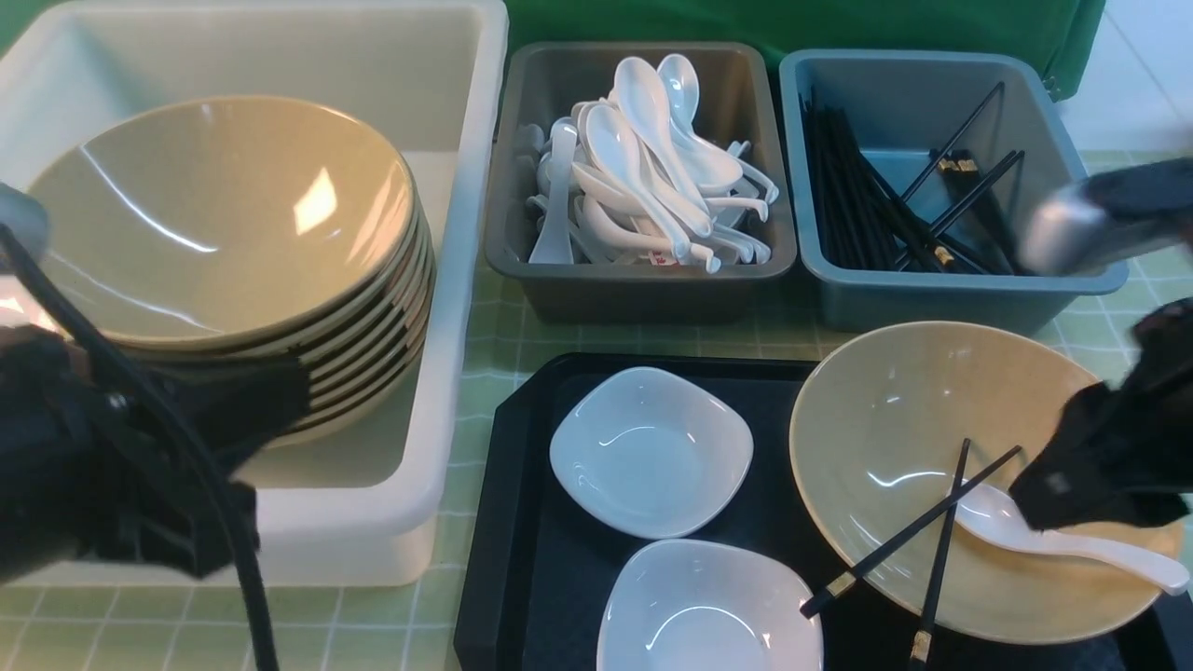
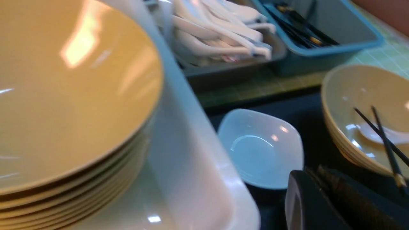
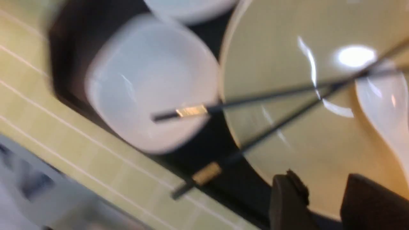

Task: On green table put chopsticks spoon bowls plates into blue grey white boxes.
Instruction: 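Move the grippers toward the tableware on the black tray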

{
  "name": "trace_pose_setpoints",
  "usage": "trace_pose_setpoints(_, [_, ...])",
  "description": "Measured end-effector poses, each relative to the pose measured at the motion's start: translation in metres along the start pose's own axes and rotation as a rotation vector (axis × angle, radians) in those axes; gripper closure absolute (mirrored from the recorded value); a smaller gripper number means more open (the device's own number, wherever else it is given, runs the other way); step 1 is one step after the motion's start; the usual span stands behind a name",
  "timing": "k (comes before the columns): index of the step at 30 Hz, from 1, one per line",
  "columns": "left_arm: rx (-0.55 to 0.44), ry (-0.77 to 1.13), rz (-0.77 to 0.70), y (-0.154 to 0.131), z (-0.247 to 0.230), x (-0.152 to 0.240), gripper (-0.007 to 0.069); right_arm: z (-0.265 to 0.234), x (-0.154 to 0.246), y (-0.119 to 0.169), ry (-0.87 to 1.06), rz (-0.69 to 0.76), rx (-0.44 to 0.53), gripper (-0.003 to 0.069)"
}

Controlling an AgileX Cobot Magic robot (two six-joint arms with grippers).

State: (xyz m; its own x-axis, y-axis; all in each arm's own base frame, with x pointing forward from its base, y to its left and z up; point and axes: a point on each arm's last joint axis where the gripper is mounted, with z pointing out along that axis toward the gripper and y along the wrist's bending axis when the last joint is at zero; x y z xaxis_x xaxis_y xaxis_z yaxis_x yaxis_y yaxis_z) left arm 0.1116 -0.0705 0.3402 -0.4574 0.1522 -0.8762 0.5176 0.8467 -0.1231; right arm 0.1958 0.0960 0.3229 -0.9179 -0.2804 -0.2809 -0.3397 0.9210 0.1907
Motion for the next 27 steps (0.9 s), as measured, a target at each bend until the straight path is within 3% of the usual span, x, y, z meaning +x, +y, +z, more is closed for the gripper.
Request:
trace_pose_setpoints(3, [0.038, 0.029, 0.02, -0.005, 0.0, 0.003, 0.0627, 0.018, -0.019, 0.013, 0.081, 0.104, 0.082, 0.0382])
trace_pose_setpoints(5, [0.049, 0.048, 0.021, -0.007, 0.0, 0.005, 0.0627, 0.04, -0.037, 0.015, 0.143, 0.288, 0.111, 0.0356])
trace_pose_setpoints(9, [0.061, 0.073, 0.016, -0.008, 0.0, 0.007, 0.0627, 0.071, -0.051, 0.0, 0.262, 0.555, 0.116, 0.0299])
trace_pose_setpoints(14, [0.082, 0.086, -0.009, -0.01, 0.0, 0.008, 0.0627, 0.09, -0.059, -0.022, 0.314, 0.766, 0.112, 0.0239])
trace_pose_setpoints(21, [0.096, 0.086, -0.026, -0.011, 0.0, 0.008, 0.0627, 0.1, -0.069, -0.028, 0.251, 0.88, 0.076, 0.0222])
trace_pose_setpoints(27, [0.097, 0.086, -0.025, -0.011, 0.0, 0.008, 0.0627, 0.118, -0.07, -0.031, 0.313, 0.91, 0.082, 0.0222])
